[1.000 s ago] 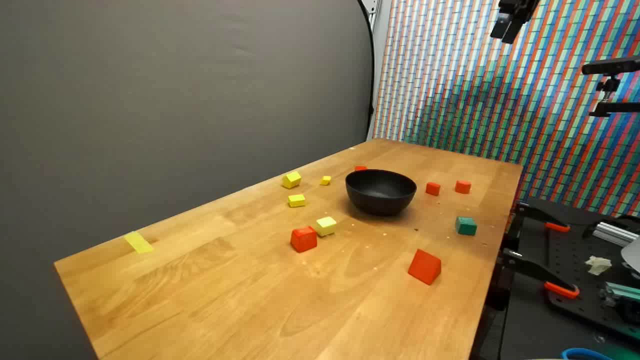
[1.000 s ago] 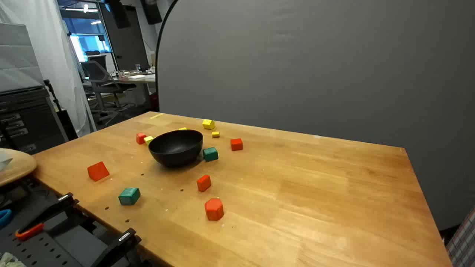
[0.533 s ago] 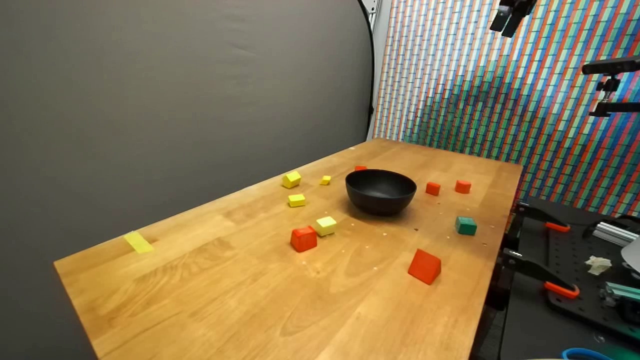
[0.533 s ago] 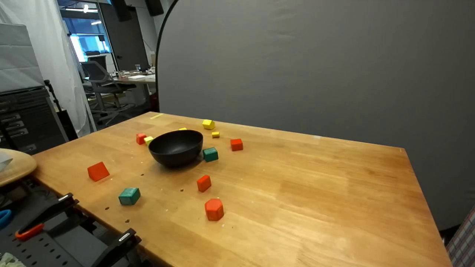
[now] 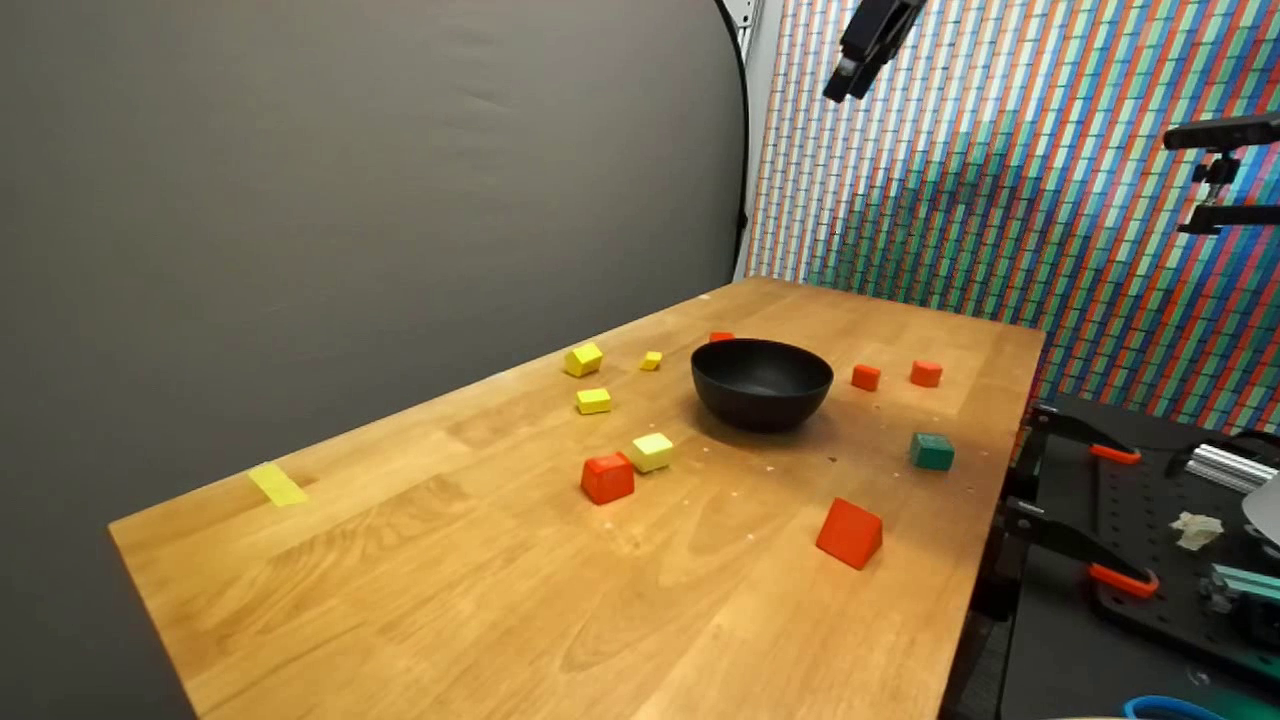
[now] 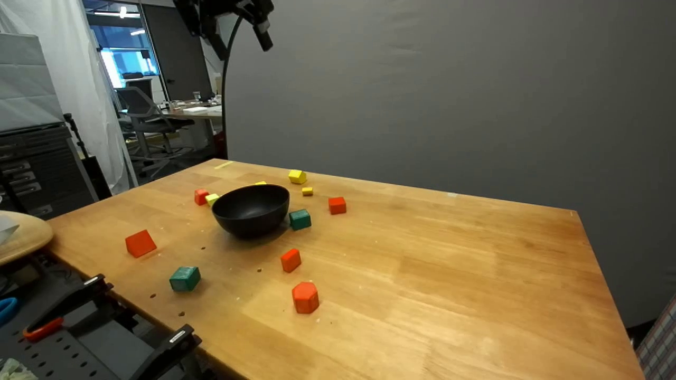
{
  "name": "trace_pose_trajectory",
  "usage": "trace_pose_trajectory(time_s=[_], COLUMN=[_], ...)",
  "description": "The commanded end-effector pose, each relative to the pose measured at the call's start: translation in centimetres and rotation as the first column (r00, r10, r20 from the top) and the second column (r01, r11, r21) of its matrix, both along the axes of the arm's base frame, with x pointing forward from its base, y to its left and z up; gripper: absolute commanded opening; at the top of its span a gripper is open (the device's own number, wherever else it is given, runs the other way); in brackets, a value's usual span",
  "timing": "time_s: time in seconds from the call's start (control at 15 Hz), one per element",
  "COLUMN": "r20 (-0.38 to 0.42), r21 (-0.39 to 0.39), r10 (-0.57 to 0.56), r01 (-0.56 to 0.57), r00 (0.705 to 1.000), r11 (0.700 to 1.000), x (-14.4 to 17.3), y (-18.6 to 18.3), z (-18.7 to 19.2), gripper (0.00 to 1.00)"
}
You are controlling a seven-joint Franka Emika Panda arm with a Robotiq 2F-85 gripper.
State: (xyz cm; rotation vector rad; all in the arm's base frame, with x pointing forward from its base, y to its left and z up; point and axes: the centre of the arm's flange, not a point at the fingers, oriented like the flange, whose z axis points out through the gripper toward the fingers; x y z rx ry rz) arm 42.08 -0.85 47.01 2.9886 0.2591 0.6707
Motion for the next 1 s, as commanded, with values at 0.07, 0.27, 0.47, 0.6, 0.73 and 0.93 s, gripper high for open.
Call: trace_pose_trajectory(time_s=[0.07, 0.27, 0.47, 0.6, 0.73, 0.93], r20=[0.029, -0.063, -0.056, -0.062, -0.07, -0.058], r21=[-0.019, -0.001, -0.003, -0.003, 0.031, 0.053], r10=[0.118, 0.177, 0.156, 0.162, 0.174, 0.22], r01=[-0.117, -0.178, -0.157, -0.163, -0.172, -0.217], r00=[0.993, 0.982, 0.986, 0.985, 0.982, 0.974], r11=[0.993, 0.984, 0.988, 0.987, 0.985, 0.975], x=[10.3, 15.5, 12.5, 13.5, 13.7, 15.6], y=[4.2, 6.1, 6.4, 6.5, 6.8, 9.2], z=[-3.0, -4.4, -6.3, -6.6, -7.1, -9.6], gripper=[1.0, 1.0, 1.0, 1.0, 1.0, 1.0])
